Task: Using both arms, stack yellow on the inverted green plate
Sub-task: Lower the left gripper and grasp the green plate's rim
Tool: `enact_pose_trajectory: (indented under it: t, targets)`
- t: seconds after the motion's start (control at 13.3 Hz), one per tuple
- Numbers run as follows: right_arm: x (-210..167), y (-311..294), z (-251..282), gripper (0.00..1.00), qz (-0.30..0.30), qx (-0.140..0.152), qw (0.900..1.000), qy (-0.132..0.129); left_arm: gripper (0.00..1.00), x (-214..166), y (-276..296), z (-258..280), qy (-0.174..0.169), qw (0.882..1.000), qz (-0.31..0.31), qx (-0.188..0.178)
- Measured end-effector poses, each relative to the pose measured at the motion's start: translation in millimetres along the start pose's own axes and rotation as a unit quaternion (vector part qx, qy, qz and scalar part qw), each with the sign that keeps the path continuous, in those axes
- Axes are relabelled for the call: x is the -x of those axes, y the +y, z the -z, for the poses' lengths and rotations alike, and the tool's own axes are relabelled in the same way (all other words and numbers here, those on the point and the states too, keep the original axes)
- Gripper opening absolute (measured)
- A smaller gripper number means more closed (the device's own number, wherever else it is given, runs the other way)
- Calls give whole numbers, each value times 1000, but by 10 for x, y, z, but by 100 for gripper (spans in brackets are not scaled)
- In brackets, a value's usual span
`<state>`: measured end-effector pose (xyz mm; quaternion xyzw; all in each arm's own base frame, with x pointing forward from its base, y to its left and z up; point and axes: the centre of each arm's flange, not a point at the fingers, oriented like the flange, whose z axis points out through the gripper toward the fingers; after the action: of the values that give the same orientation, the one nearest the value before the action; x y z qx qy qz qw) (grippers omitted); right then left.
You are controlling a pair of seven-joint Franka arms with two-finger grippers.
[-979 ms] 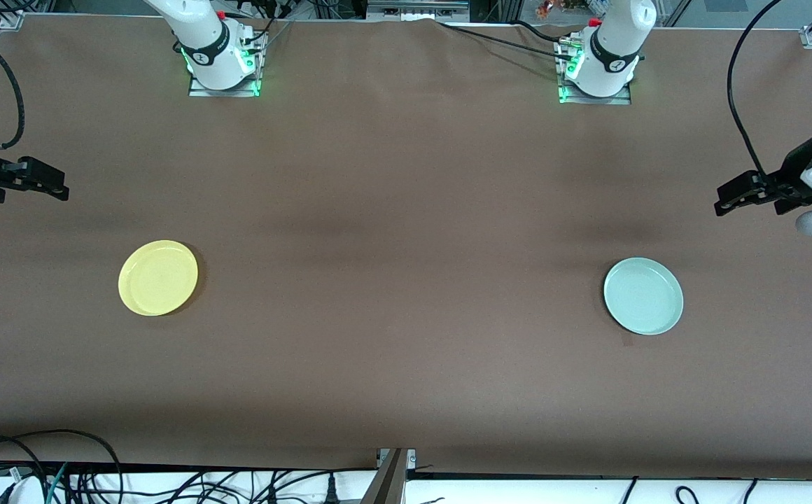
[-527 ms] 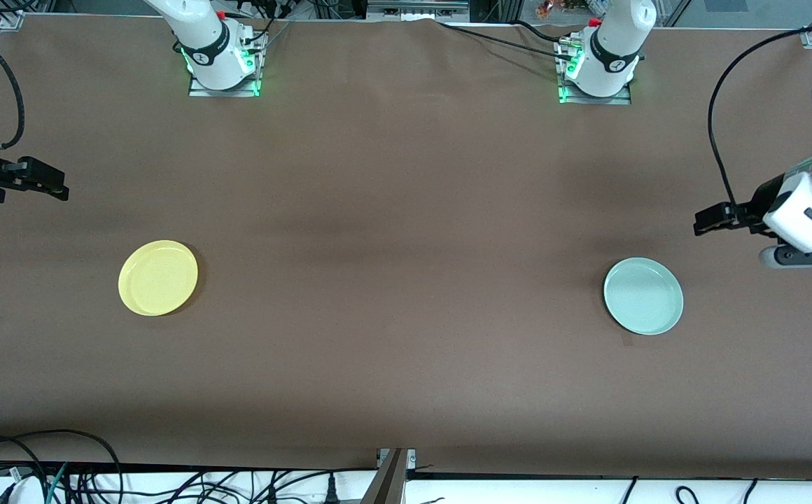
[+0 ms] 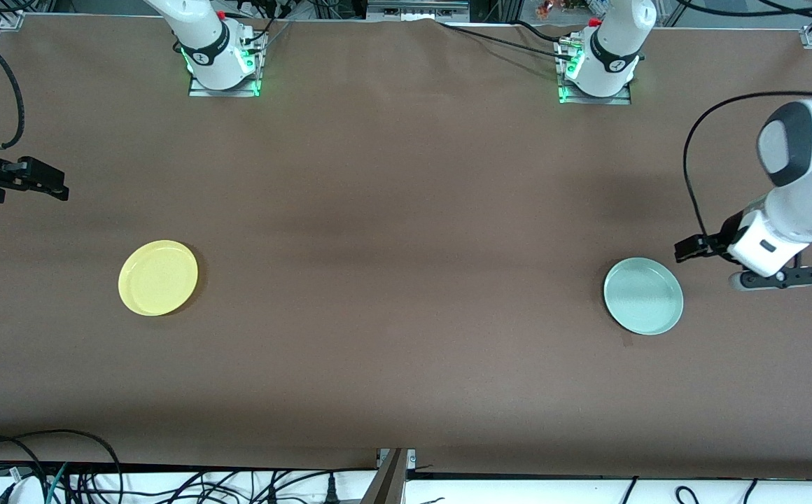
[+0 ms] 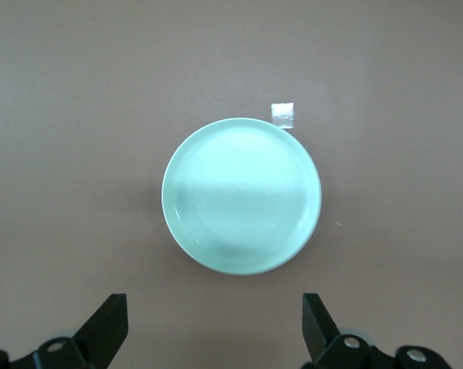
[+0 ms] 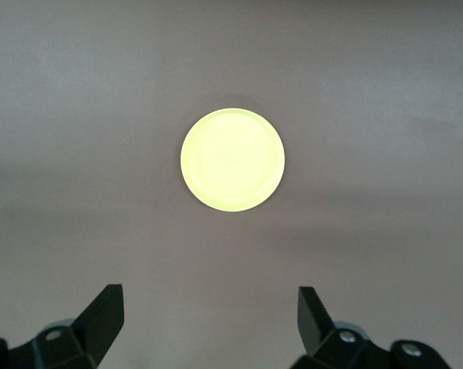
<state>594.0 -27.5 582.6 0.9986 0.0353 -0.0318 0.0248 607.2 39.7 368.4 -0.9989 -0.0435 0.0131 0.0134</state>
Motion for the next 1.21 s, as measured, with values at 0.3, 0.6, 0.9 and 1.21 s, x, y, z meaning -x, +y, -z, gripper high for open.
enact_pose_trajectory:
  t: [0.3, 0.6, 0.9, 1.21]
  targets:
    - [0, 15, -5, 100, -1, 0, 1000, 0, 100, -26, 0, -654, -3, 1000, -5, -7]
    - [-31, 25, -71, 100, -2, 0, 1000, -6, 100, -124, -190, -1296, 12, 1000, 7, -7]
    - [-39, 25, -87, 100, -2, 0, 1000, -7, 100, -139, -522, -1620, 18, 1000, -17, -8]
    - [-39, 24, -86, 100, -2, 0, 1000, -7, 100, -140, -654, -1755, 25, 999, -25, -9]
